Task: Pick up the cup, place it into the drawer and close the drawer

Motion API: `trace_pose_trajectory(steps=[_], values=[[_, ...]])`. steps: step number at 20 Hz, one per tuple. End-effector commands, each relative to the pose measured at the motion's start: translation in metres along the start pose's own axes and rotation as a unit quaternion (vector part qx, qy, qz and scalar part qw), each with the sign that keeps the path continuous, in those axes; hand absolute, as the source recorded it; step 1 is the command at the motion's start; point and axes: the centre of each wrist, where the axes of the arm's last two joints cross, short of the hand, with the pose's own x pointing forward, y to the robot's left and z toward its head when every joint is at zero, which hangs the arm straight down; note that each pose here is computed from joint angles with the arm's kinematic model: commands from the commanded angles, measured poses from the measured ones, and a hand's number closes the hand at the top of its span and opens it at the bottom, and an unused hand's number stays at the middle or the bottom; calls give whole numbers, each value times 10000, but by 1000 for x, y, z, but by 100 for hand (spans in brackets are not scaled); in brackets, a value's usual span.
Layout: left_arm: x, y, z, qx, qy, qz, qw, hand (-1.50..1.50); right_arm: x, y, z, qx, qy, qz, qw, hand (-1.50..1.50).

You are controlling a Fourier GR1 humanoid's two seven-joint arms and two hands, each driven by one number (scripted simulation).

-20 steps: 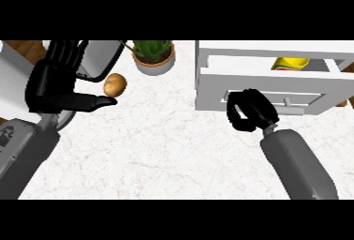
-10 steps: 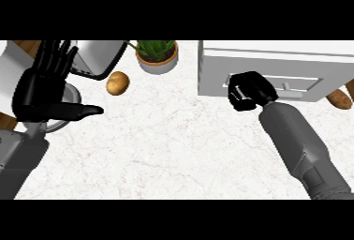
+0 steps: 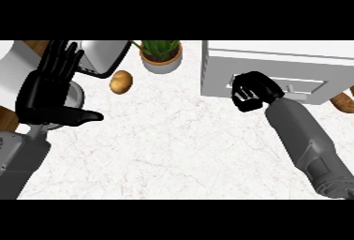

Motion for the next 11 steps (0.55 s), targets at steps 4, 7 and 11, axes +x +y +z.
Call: trace_pose_trajectory(steps=[4, 7, 11], values=[[-8, -1, 3, -160, -31, 84, 9998, -150, -15, -49, 7, -774, 597, 24, 9952, 150], [-8, -12, -3, -191, -1, 171, 9997, -150, -8, -55, 1, -822, 487, -89, 9954, 150], [-19, -10, 7, -210, 61, 129, 9997, -150, -11, -66, 3, -867, 511, -131, 9948, 150]])
